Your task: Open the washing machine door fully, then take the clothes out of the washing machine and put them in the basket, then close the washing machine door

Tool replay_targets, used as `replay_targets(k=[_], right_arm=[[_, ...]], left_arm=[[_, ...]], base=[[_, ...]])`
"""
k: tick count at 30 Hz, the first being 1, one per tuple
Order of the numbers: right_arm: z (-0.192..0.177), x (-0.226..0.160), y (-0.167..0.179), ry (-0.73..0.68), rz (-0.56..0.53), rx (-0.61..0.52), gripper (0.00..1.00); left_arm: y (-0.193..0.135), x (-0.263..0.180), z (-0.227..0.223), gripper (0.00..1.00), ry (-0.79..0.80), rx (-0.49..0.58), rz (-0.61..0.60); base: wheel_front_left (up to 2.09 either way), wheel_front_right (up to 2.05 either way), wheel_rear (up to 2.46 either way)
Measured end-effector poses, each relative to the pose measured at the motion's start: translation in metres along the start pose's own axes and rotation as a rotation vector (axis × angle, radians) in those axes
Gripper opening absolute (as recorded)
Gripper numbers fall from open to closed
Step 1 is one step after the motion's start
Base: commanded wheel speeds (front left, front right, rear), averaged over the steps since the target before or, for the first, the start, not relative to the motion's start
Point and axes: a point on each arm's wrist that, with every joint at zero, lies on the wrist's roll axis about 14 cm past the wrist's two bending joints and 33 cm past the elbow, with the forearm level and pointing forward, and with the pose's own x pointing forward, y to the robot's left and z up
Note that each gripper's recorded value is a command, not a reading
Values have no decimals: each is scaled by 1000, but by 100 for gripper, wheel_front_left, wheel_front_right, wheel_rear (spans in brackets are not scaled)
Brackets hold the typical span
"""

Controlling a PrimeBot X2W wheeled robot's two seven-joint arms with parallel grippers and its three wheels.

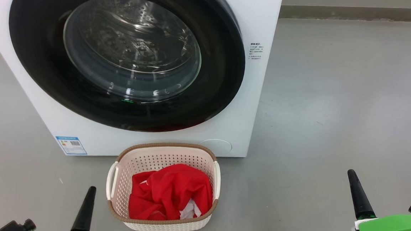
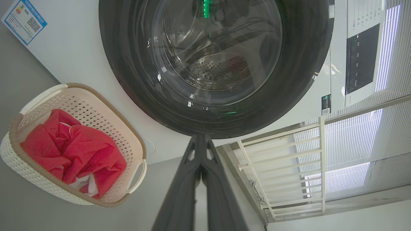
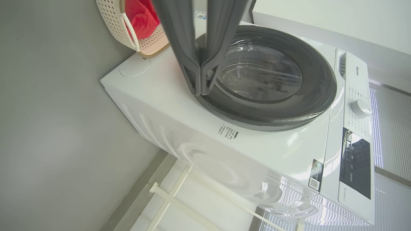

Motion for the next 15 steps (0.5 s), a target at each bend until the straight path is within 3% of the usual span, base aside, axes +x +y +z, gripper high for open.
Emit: replay_targets(k=[15], right_arm=[[-2, 7, 2, 20, 1, 176, 0]], left_arm=[[1, 3, 3, 0, 6, -170, -8]], base=[[0, 0, 0]])
